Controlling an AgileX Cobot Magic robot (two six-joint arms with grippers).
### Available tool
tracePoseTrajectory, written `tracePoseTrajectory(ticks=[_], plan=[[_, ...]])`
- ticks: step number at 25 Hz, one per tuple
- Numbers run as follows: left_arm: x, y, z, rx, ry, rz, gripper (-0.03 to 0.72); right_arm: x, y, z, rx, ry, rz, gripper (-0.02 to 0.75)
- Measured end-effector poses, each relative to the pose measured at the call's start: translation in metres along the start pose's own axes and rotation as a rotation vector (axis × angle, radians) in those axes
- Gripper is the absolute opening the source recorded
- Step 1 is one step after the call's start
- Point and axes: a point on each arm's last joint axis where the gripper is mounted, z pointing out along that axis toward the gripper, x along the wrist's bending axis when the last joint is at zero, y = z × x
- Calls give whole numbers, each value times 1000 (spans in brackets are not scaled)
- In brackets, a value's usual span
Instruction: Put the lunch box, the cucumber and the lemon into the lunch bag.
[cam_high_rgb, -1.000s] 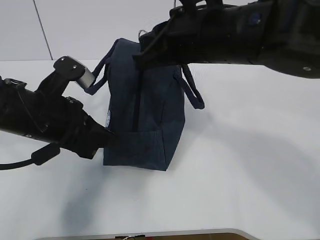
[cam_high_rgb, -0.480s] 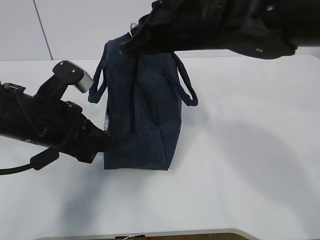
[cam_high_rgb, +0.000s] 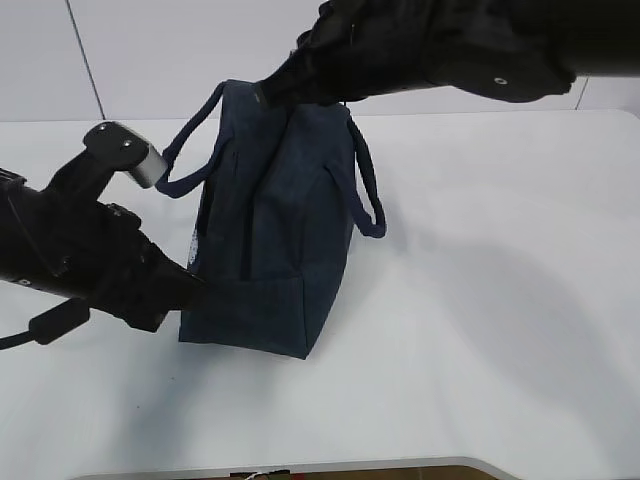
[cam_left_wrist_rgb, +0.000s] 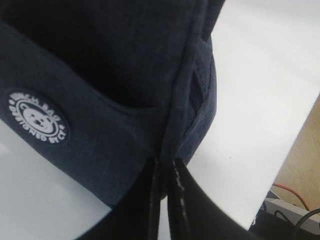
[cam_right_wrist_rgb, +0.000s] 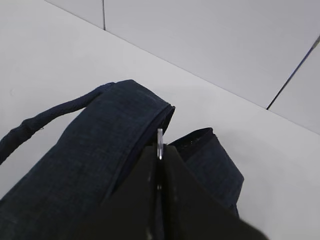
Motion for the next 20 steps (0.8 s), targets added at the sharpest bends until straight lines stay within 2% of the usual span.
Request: tracePoseTrajectory(ticks=[7,9,11,16,20], plan=[[6,-2,-11,-7,13,-39,-10,1,6,-2,10,22,163,5],[6,-2,-11,-12,10,-54,18,2,6,-2,24,31,222,5],[6,-1,-11,-17,8,-63,87,2,5,-2,36,37,271,5],[3,3,-15,-55,-2,-106,367,4,4,-2,50,51,338,5],[-1,17,-29,-135,1,-115,425,5,3,-2,60,64,397,5]])
